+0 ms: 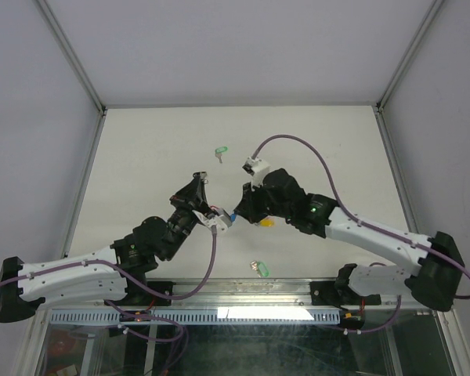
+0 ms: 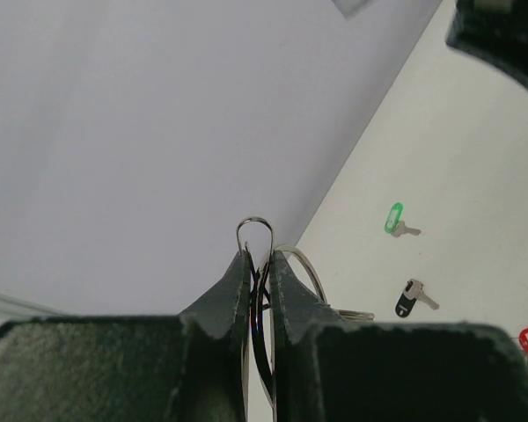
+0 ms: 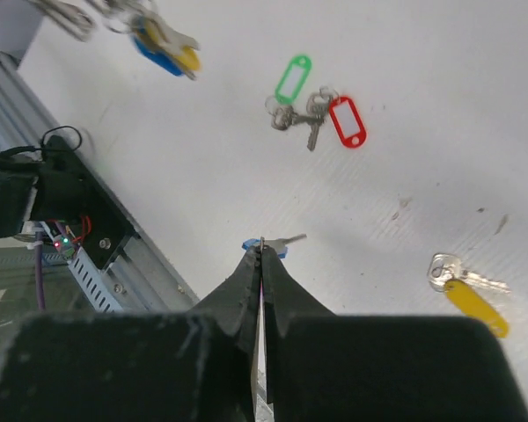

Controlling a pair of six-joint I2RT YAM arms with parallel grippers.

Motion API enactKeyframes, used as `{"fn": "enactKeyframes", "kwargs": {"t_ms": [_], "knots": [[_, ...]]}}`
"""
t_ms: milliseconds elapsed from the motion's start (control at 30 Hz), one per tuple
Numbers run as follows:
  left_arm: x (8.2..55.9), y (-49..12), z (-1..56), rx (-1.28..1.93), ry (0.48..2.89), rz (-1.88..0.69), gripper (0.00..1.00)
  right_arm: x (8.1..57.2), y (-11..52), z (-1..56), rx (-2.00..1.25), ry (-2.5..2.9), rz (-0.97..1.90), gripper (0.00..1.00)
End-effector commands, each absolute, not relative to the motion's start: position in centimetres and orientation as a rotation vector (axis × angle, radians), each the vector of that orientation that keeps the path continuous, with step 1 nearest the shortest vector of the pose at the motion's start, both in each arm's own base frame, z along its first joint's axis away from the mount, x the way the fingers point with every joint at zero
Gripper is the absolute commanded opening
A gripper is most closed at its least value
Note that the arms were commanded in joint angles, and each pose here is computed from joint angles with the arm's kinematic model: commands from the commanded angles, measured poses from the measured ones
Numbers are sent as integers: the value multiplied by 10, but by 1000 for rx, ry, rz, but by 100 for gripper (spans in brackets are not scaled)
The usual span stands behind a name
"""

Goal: Put the keys on the keyring

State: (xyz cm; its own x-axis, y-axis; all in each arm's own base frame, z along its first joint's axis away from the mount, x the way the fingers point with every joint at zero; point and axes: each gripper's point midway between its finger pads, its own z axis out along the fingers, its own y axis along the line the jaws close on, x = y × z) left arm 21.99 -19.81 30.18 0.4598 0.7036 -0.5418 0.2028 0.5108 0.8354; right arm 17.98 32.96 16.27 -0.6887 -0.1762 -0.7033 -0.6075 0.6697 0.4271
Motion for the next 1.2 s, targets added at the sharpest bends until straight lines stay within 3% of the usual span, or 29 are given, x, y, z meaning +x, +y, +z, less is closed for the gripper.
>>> {"fn": "enactKeyframes", "kwargs": {"t_ms": [0, 300, 467, 833, 1167], "knots": [[205, -215, 349, 932, 981, 197, 0, 175, 306, 213, -833, 1974, 836, 0], [182, -262, 339, 1096, 778, 266, 0, 168, 260, 286, -951, 1591, 712, 0], [160, -279, 348, 1111, 683, 181, 0, 157, 240, 304, -1057, 1560, 636, 0], [129, -309, 329, 1355, 552, 232, 0, 126, 231, 339, -1295, 1355, 641, 0], [114, -322, 326, 1448, 502, 250, 0, 104, 238, 331, -1519, 1258, 696, 0]]}}
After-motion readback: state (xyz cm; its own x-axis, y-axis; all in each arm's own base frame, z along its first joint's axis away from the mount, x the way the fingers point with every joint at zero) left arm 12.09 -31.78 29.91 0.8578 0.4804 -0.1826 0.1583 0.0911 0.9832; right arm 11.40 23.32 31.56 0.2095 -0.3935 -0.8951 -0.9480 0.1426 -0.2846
